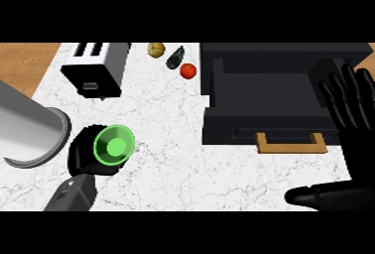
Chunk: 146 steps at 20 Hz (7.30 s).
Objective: Pick up the cup, place it into the drawer and close the drawer
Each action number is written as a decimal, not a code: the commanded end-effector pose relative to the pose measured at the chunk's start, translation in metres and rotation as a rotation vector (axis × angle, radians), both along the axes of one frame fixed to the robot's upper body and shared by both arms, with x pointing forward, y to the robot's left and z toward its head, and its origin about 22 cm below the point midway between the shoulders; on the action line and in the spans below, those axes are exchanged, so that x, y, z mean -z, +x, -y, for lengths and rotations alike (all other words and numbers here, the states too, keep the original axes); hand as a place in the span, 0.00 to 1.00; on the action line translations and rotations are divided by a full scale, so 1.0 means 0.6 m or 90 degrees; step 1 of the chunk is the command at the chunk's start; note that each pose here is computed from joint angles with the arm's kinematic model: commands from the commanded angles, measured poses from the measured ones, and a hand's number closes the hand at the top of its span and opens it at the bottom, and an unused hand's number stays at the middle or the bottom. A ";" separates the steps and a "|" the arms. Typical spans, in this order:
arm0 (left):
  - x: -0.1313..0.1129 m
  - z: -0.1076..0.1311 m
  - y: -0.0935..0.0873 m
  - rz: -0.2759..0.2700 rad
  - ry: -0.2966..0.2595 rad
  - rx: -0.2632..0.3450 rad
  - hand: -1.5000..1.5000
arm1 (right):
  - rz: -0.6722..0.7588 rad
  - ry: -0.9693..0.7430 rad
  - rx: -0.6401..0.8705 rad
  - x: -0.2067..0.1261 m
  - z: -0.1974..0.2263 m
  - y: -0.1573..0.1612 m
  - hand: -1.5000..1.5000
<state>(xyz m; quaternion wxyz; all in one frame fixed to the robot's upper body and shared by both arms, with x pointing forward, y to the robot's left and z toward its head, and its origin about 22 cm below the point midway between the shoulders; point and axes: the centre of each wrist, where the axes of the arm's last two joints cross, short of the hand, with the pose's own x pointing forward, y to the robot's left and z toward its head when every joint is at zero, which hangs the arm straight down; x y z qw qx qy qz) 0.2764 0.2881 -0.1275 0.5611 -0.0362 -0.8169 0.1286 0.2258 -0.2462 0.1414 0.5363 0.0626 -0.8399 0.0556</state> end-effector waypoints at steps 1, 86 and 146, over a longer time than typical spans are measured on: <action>-0.038 0.022 0.031 0.104 -0.025 0.057 1.00 | -0.007 0.000 0.005 -0.005 -0.012 -0.010 0.00; -0.439 0.470 0.245 0.008 0.254 0.181 0.00 | 0.023 0.025 -0.072 -0.003 -0.002 0.016 0.00; -0.262 -0.079 -0.025 -0.014 -0.015 0.116 0.00 | -0.063 -0.733 -0.082 0.260 -0.047 0.163 0.00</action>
